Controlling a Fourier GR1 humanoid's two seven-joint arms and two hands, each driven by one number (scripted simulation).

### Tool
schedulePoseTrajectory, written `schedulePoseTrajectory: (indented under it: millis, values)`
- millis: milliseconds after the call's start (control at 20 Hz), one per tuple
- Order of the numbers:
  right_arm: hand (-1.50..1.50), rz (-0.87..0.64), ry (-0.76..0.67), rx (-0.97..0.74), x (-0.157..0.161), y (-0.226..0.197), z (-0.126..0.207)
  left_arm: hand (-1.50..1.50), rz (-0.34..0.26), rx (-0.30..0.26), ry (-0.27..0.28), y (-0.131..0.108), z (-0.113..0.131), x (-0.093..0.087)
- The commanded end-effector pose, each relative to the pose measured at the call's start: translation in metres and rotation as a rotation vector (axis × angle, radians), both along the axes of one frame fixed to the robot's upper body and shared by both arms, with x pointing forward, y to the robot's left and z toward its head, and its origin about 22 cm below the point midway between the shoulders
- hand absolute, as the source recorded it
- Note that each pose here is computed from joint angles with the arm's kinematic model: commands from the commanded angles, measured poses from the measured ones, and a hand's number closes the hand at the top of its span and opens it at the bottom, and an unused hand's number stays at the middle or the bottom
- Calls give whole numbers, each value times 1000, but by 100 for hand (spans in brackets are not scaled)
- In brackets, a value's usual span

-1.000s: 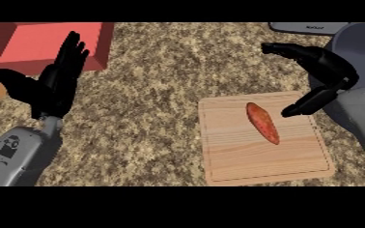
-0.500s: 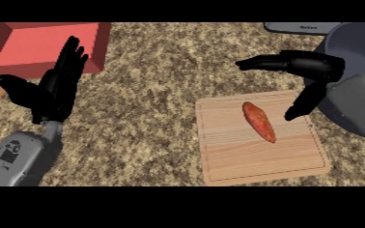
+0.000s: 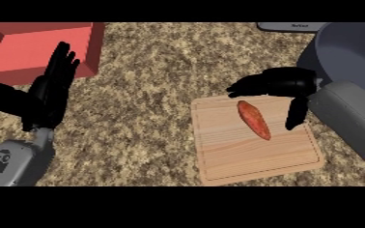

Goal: Pick the sweet potato from the cutting board and place it in the pot

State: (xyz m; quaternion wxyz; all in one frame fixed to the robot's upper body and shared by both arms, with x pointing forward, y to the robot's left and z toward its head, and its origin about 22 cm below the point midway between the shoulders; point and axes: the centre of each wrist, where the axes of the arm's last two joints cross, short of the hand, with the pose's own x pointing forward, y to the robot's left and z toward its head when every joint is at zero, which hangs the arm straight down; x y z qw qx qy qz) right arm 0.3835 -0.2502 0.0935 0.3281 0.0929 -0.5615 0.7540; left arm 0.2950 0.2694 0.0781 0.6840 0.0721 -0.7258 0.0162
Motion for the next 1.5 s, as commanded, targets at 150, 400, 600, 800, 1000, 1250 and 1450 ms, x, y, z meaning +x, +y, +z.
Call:
schedulePoseTrajectory:
  millis: [150,400,600,800,1000,1250,1450]
  values:
    - [-150,125,138,-30,11,12,-11,0,20,4,1,1,6,-6]
    - [-150,90,63,-109,6,17,-47,0,30,7,-6,-9,10,-15]
    - [-150,85,30,-108,7,13,-50,0,21,10,24,-5,-2,-7]
    - [-150,91,68,-92,0,10,-68,0,35,-13,1,5,15,-21]
    - [-150,81,53,-101,15,25,-70,0,38,0,0,12,1,-8]
    - [-150,73,26,-117,15,29,-84,0,28,0,20,12,11,-3]
    - [-150,31,47,-135,10,23,-104,0,27,10,21,16,11,-17]
